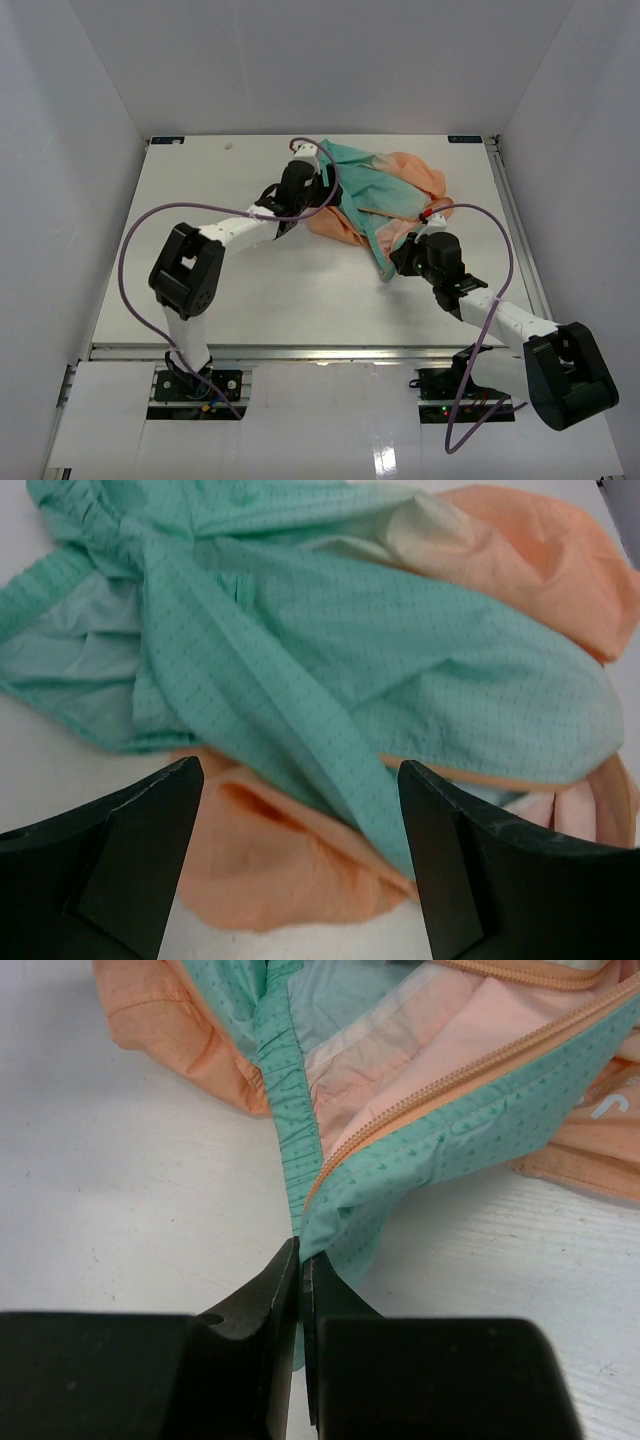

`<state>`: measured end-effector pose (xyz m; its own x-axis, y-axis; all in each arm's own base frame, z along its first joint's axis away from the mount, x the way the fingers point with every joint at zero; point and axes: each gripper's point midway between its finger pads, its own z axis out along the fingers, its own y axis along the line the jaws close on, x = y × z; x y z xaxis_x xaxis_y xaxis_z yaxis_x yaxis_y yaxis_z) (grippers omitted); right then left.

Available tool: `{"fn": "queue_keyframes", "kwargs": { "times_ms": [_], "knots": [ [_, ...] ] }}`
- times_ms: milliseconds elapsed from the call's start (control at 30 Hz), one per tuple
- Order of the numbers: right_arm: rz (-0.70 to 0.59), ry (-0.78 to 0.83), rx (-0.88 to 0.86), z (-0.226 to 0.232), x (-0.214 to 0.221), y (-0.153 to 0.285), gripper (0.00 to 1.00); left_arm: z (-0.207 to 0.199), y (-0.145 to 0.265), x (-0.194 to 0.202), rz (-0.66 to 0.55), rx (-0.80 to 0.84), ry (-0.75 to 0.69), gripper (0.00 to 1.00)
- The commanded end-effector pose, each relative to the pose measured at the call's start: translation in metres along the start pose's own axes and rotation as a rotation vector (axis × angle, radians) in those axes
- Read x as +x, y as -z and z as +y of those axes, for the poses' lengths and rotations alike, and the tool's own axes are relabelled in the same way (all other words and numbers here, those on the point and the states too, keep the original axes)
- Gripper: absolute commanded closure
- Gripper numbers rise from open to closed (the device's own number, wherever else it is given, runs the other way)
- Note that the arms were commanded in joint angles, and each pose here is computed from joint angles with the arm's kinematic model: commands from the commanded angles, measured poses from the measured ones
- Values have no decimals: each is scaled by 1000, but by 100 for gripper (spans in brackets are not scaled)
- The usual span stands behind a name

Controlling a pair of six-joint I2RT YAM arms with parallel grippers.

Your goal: Zip up the jacket

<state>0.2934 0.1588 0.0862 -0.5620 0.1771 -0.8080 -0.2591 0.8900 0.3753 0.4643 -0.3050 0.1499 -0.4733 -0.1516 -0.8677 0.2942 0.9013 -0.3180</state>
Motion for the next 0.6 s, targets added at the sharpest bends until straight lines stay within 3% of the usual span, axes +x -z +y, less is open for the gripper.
{"fn": "queue_keyframes", "kwargs": {
  "times_ms": [0,67,333,433,567],
  "knots": [
    [-74,11,-53,14,-15,1,92,22,-37,-7,15,-81,-55,10],
    [-73,17,-64,17,-14,1,92,28,-49,-21,-7,-91,-56,10],
    [-70,31,-56,14,-11,-3,92,50,-80,-8,20,-55,-54,17],
    [-52,35,-51,13,-6,-7,92,46,-75,-4,16,-21,-62,58],
    [-24,32,-40,10,1,-13,92,46,-60,-5,1,-13,-49,97]
  ]
}}
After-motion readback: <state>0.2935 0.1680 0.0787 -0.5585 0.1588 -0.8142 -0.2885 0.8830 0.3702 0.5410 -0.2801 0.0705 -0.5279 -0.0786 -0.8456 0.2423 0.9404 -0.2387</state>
